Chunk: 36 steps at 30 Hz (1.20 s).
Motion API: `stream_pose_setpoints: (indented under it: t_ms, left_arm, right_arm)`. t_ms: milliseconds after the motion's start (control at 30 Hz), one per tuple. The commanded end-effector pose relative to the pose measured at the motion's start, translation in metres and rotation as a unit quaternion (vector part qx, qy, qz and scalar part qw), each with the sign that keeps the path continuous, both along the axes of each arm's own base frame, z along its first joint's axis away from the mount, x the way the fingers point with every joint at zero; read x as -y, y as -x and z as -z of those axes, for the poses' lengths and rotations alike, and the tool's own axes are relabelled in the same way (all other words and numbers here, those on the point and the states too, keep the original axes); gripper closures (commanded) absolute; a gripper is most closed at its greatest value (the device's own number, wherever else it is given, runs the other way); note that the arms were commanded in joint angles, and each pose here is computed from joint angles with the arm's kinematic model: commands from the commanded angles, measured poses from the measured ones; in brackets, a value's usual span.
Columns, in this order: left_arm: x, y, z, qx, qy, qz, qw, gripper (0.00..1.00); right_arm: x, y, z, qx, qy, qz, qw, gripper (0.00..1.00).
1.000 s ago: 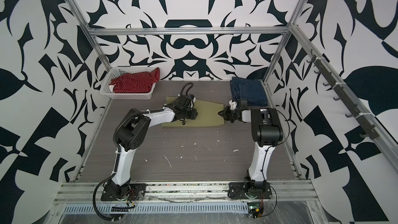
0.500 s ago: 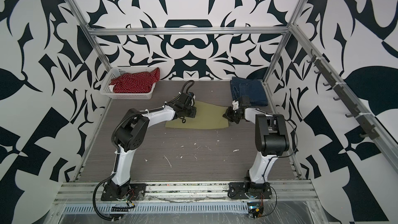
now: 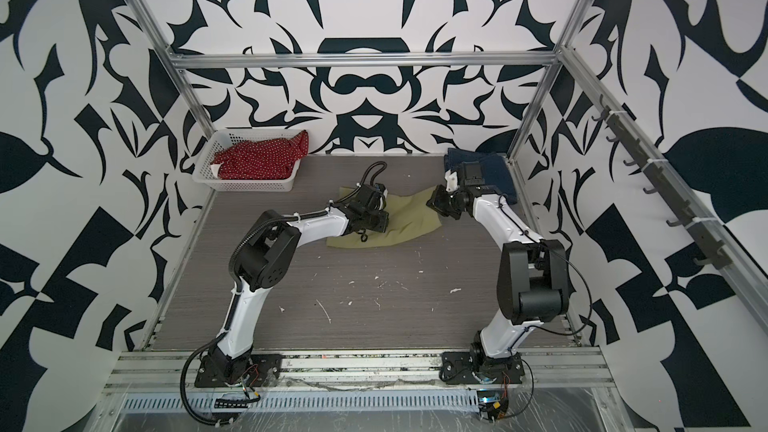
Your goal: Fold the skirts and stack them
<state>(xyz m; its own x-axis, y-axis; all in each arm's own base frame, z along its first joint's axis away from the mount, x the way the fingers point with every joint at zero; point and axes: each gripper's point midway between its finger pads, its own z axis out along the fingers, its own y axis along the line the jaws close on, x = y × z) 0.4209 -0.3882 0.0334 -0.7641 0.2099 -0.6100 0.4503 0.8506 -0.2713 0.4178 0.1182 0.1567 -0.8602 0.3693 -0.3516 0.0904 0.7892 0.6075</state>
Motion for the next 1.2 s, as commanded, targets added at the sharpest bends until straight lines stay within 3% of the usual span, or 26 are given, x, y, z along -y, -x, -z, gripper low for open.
stream_pose_setpoints:
  t_ms: [0, 267, 400, 800, 967, 1167]
  left_arm:
    - [-0.002, 0.013, 0.029, -0.033, -0.012, -0.005, 0.999, 0.74]
    - [-0.016, 0.009, -0.004, 0.005, -0.005, -0.036, 0.999, 0.72]
    - [-0.014, 0.008, -0.019, 0.020, 0.017, -0.038, 0.999, 0.72]
    - [-0.011, 0.015, -0.090, 0.046, 0.080, -0.035, 0.995, 0.70]
    - [0.000, 0.033, -0.073, 0.001, 0.125, -0.016, 0.992, 0.75]
    - [0.009, 0.050, -0.046, -0.052, 0.162, 0.004, 0.985, 0.94]
  right_arm:
    - [-0.022, 0.001, -0.035, 0.024, 0.008, -0.016, 1.000, 1.00]
    - [-0.013, 0.004, -0.018, -0.008, 0.098, -0.022, 0.995, 1.00]
    - [-0.022, 0.005, -0.017, -0.012, 0.091, -0.035, 0.995, 1.00]
    - [-0.010, 0.007, -0.006, -0.023, 0.148, -0.037, 0.988, 1.00]
    - [-0.010, 0.006, -0.001, -0.027, 0.154, -0.039, 0.987, 1.00]
    - [-0.004, 0.002, -0.004, -0.022, 0.160, -0.034, 0.986, 1.00]
